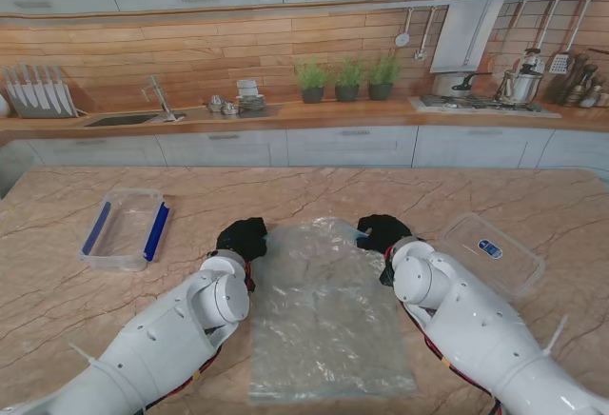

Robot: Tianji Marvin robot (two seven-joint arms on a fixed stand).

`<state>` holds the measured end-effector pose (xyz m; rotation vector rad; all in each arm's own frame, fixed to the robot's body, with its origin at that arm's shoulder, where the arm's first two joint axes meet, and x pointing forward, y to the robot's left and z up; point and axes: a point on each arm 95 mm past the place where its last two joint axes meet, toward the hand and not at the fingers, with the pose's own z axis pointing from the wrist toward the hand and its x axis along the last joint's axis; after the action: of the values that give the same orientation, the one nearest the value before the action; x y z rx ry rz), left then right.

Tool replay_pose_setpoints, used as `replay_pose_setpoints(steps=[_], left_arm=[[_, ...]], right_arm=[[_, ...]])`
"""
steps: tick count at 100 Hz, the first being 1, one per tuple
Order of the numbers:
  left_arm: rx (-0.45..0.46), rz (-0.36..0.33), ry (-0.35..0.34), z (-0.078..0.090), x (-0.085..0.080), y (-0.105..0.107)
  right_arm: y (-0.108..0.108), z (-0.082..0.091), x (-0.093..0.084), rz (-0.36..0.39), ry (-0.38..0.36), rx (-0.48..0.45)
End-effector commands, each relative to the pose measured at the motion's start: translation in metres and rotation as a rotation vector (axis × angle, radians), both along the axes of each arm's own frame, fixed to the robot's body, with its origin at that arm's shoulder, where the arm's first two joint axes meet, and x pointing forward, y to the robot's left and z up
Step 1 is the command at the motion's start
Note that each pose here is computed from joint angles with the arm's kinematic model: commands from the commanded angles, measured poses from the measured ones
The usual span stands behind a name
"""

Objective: Fold the bubble film and place it into the plastic crate

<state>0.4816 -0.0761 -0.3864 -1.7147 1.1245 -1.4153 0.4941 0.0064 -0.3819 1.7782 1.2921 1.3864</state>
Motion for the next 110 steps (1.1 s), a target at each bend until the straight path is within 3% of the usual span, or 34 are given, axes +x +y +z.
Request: replay_pose_setpoints(steps=[1, 21, 38, 78, 110], left_arm=[[-0.025, 0.016, 0.045, -0.015, -0.012, -0.004], [-0.169, 0.089, 0.032, -0.009, -0.012, -0.003], [-0.28, 0.11, -0.042, -0.002, -0.008, -0.001], [-0.355, 0.137, -0.128, 0.018, 0.007, 0.001], [-0.451, 0.182, -0.141, 0.035, 0.018, -0.001]], right_arm=[[0.006, 0.003, 0.0, 0.015, 0.0, 0.022], [0.005, 0.011, 0.004, 0.0, 0.003, 0.094], [0.006, 0.019, 0.011, -0.016, -0.042, 0.131], [0.012, 0.036, 0.032, -0.091, -0.111, 0.233], [0.012, 0.049, 0.035, -0.117, -0.144, 0.353]])
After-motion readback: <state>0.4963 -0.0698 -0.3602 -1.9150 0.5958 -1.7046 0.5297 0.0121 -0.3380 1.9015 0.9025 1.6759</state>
